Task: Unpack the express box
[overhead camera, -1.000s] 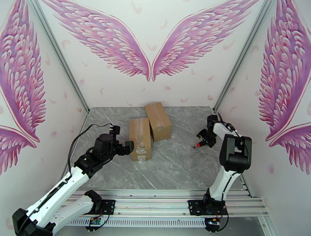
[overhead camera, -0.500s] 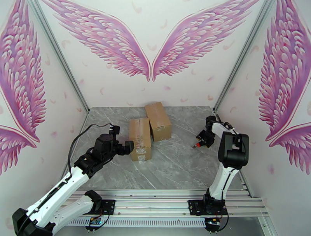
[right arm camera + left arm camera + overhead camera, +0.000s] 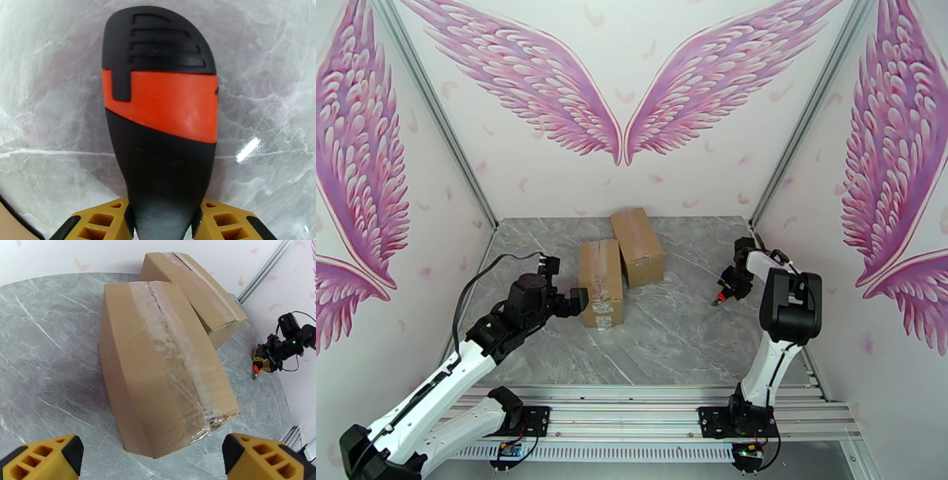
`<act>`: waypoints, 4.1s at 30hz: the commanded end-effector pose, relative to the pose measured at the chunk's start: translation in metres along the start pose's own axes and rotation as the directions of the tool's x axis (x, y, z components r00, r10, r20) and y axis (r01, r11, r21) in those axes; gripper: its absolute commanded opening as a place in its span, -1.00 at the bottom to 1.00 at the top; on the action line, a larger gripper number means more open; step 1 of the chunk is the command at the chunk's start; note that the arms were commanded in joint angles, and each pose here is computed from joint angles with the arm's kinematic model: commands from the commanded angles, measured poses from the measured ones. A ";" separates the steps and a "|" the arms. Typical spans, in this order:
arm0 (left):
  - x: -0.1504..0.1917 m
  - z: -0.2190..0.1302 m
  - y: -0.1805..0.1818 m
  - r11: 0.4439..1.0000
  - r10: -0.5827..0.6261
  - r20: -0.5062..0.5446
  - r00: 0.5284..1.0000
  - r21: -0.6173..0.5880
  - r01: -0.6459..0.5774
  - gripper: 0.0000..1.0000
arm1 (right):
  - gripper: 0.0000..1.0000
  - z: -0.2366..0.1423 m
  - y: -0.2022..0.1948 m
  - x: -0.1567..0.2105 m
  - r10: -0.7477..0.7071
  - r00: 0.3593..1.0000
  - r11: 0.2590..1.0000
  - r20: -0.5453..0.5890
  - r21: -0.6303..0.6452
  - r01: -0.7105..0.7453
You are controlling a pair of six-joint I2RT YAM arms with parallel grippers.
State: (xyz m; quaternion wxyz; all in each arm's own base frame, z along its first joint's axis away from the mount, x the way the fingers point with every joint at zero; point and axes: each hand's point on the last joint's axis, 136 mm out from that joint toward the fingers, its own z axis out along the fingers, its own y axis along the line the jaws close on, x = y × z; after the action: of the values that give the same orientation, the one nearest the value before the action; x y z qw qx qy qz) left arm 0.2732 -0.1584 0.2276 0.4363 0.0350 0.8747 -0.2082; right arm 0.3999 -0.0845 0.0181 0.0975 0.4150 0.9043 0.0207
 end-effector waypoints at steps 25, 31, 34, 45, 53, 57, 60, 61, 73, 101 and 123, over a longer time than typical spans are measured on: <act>-0.085 -0.006 -0.176 0.866 0.334 0.102 0.937 0.358 -0.348 0.84 | -0.22 -0.240 0.131 0.055 -0.214 0.788 0.684 0.577 -0.487 0.542; -0.089 0.036 -0.221 0.834 0.288 0.104 0.952 0.462 -0.302 0.77 | -0.20 -0.285 0.139 0.081 -0.181 0.733 0.599 0.656 -0.517 0.611; -0.088 0.056 -0.236 0.822 0.258 0.095 0.962 0.502 -0.270 0.72 | -0.20 -0.297 0.140 0.093 -0.174 0.729 0.567 0.662 -0.538 0.624; -0.074 0.088 -0.279 0.733 0.228 0.048 0.972 0.649 -0.204 0.39 | -0.19 -0.308 0.131 0.128 -0.189 0.752 0.500 0.632 -0.597 0.627; -0.063 0.102 -0.291 0.695 0.232 0.026 0.972 0.695 -0.185 0.33 | -0.19 -0.312 0.126 0.140 -0.172 0.780 0.470 0.601 -0.646 0.601; -0.059 0.103 -0.301 0.669 0.253 0.026 0.967 0.717 -0.194 0.28 | -0.19 -0.313 0.127 0.144 -0.177 0.785 0.455 0.594 -0.658 0.600; -0.053 0.106 -0.304 0.664 0.278 0.017 0.960 0.719 -0.205 0.21 | -0.19 -0.316 0.126 0.145 -0.170 0.785 0.448 0.596 -0.663 0.601; -0.052 0.108 -0.304 0.665 0.281 0.013 0.960 0.718 -0.205 0.17 | -0.19 -0.317 0.126 0.146 -0.169 0.784 0.443 0.597 -0.665 0.601; -0.048 0.110 -0.307 0.647 0.295 0.018 0.955 0.732 -0.214 0.11 | -0.19 -0.322 0.127 0.149 -0.162 0.786 0.419 0.596 -0.680 0.602; -0.061 0.095 -0.281 0.685 0.483 0.206 0.851 0.517 -0.513 -0.72 | 0.66 -0.353 0.089 0.123 0.014 0.815 0.578 0.579 -0.670 0.466; -0.082 0.077 -0.265 0.362 0.912 0.286 0.295 -0.222 -0.905 -0.85 | 0.36 -0.366 0.076 0.135 0.140 0.937 0.573 0.321 -0.797 0.188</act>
State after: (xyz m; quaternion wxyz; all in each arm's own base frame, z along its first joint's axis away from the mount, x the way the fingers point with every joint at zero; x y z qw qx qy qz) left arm 0.3143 -0.4284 0.3119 0.5891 0.4989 0.6351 0.0243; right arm 0.3015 0.0779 0.3642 0.4539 0.2973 0.7666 0.3433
